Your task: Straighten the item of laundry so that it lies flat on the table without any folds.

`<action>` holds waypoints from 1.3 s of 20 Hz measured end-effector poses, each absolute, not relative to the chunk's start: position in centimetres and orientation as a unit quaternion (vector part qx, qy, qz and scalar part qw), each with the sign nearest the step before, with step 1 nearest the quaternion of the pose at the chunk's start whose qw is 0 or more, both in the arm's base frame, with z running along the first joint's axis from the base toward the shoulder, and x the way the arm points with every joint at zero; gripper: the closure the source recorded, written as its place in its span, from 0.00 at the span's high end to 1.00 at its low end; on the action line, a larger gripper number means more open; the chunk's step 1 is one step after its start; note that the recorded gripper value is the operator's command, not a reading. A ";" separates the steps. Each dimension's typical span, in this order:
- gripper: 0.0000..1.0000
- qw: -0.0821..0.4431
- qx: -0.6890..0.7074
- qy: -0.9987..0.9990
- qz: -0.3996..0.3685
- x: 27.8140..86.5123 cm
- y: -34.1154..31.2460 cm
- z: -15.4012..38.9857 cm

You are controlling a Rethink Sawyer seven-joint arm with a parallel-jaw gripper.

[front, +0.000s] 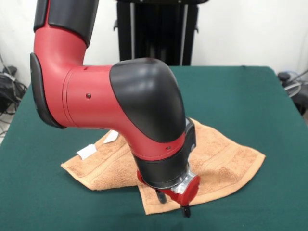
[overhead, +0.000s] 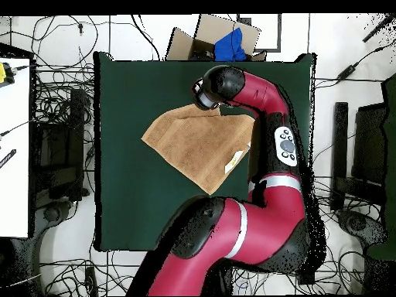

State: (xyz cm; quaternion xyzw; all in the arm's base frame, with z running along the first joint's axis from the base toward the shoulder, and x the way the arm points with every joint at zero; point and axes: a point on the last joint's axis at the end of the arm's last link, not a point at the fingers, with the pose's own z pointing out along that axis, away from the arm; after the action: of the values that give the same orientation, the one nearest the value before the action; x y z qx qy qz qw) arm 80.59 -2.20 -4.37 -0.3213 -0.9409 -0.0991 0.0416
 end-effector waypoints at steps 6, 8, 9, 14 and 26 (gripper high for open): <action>1.00 0.042 -0.322 -0.941 -0.099 80.5 -2.4 -4.4; 1.00 0.042 -0.323 -0.940 -0.098 80.5 -2.6 -4.5; 1.00 0.042 -0.323 -0.940 -0.098 80.5 -2.6 -4.6; 1.00 0.041 -0.329 -0.938 -0.100 81.0 -3.2 -5.7; 0.00 0.071 -0.336 -0.934 -0.101 81.9 -4.2 -6.0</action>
State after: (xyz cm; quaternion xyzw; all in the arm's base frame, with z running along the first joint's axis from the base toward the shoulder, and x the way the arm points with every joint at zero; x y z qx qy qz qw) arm 81.90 -4.23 -6.01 -0.3363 -0.9337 -0.1008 0.0705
